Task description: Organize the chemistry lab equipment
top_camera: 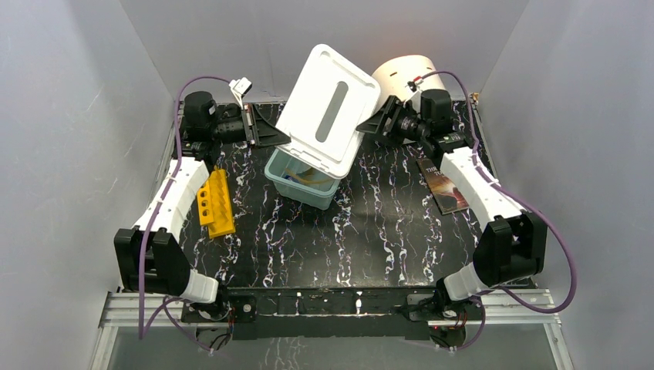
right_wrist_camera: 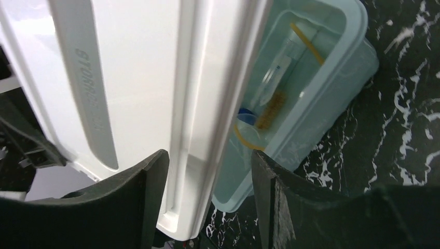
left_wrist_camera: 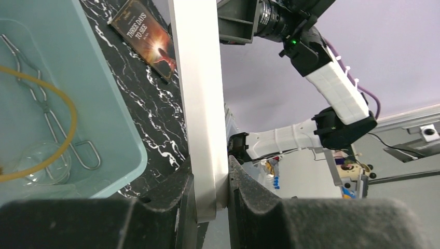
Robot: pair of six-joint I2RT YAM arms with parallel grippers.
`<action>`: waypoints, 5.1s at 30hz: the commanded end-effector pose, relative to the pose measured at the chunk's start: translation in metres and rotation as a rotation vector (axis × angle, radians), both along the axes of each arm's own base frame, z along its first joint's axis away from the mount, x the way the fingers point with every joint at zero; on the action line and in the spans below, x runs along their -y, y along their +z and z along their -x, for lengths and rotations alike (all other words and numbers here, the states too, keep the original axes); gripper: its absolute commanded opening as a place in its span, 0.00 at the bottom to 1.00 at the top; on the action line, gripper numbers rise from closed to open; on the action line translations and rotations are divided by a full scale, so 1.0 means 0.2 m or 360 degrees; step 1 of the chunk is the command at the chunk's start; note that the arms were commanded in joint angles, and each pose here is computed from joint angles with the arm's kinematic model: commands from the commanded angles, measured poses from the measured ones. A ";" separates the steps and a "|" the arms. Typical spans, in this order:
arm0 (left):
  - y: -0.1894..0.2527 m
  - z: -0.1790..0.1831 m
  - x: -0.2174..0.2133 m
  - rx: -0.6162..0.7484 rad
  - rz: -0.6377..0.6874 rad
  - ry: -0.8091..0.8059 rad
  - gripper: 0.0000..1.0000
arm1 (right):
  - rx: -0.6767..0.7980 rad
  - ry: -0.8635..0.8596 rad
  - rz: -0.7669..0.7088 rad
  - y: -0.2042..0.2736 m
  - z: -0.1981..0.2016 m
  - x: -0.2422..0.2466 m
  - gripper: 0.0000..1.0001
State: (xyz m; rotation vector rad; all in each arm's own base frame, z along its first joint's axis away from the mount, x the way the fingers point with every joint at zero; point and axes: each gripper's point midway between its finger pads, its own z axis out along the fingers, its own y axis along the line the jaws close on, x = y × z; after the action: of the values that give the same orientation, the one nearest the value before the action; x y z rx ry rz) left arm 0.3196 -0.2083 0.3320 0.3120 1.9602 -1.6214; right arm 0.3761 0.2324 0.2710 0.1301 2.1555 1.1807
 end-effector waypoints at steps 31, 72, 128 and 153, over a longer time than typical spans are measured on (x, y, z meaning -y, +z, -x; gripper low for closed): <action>0.07 -0.05 -0.08 -0.0043 0.0163 0.0015 0.11 | 0.0366 0.0485 -0.0618 0.42 0.18 -0.12 0.22; -0.56 -0.29 -0.44 -0.0565 -0.0639 0.0851 0.79 | -0.0278 -0.0475 -0.0516 -0.12 0.05 -0.03 0.07; -0.71 -0.35 -0.37 -0.0590 -0.0707 0.0684 0.90 | -0.0569 -0.0415 -0.0099 -0.47 0.06 -0.22 0.47; -0.89 -0.40 -0.43 -0.0659 -0.0902 0.0729 0.64 | -0.0628 -0.0565 0.0179 -0.54 0.01 -0.20 0.67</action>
State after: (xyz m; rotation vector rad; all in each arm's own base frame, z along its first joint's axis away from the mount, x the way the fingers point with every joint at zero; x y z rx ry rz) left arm 0.4006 -0.1292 0.1583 -0.2797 2.5192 -0.9335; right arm 0.3677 0.2692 0.1603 0.7611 2.3899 0.9006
